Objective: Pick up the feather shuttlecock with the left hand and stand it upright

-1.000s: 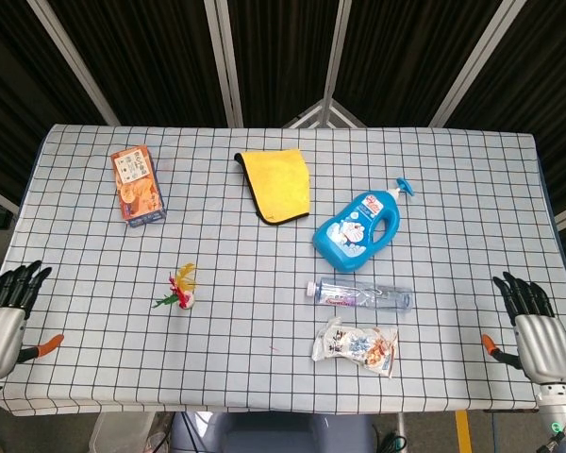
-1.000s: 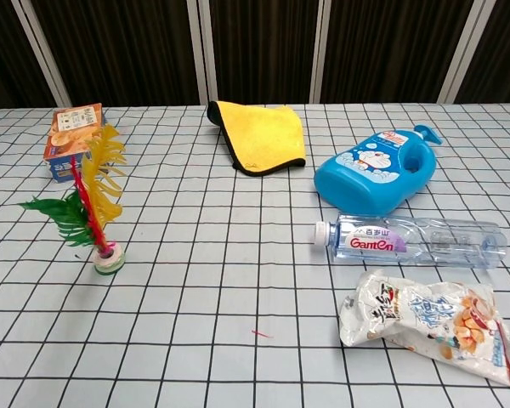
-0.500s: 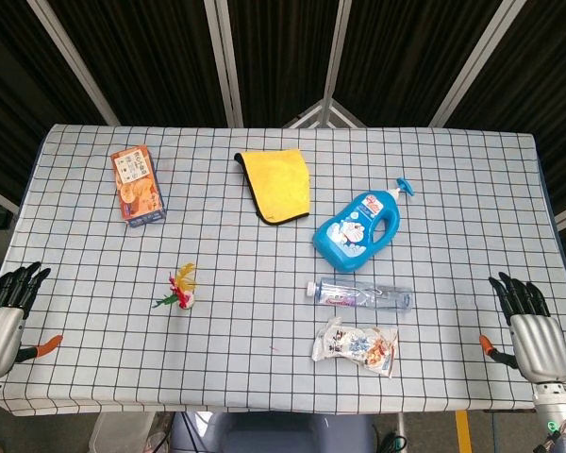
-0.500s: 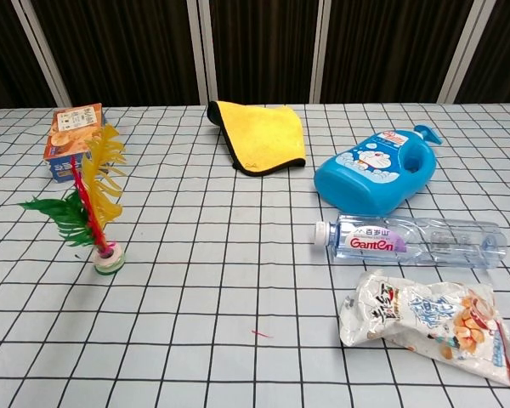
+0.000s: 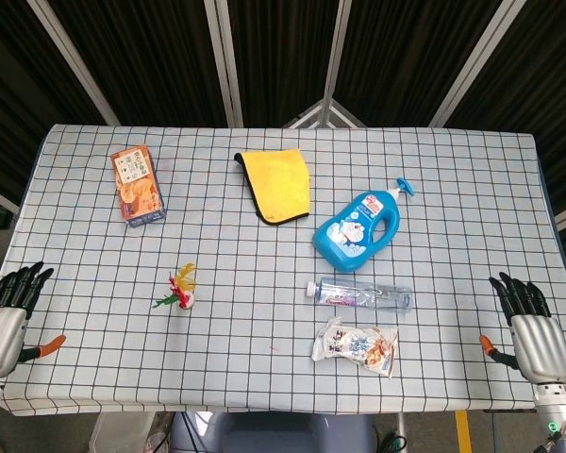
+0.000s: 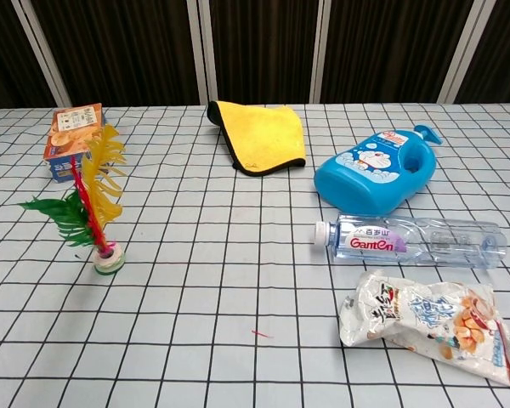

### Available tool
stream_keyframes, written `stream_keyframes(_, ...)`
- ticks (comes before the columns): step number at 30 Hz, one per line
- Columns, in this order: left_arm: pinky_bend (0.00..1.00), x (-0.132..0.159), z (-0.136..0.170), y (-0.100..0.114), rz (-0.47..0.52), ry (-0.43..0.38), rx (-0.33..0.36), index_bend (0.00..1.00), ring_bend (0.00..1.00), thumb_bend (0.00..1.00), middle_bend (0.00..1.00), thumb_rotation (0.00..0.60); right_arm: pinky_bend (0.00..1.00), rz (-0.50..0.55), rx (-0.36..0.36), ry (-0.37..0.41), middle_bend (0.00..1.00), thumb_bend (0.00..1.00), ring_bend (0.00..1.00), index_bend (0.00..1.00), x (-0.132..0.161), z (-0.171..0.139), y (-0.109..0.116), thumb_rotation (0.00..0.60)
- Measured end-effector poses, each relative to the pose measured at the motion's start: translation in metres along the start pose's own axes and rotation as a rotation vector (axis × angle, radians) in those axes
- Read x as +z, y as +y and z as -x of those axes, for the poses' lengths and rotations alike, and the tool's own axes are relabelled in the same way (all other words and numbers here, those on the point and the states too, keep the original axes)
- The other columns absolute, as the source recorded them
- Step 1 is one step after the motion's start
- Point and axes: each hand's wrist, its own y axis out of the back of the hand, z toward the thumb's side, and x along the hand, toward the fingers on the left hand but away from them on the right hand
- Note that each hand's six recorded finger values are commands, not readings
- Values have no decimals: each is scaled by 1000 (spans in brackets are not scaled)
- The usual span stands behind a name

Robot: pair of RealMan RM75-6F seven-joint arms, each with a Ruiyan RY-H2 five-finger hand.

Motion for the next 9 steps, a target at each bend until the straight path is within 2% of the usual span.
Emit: stream_keyframes(9, 0, 1, 1, 1, 0, -16, 10, 0, 0, 169, 0, 600, 0, -7, -1, 5, 0, 333, 0, 0, 1, -1, 0, 600)
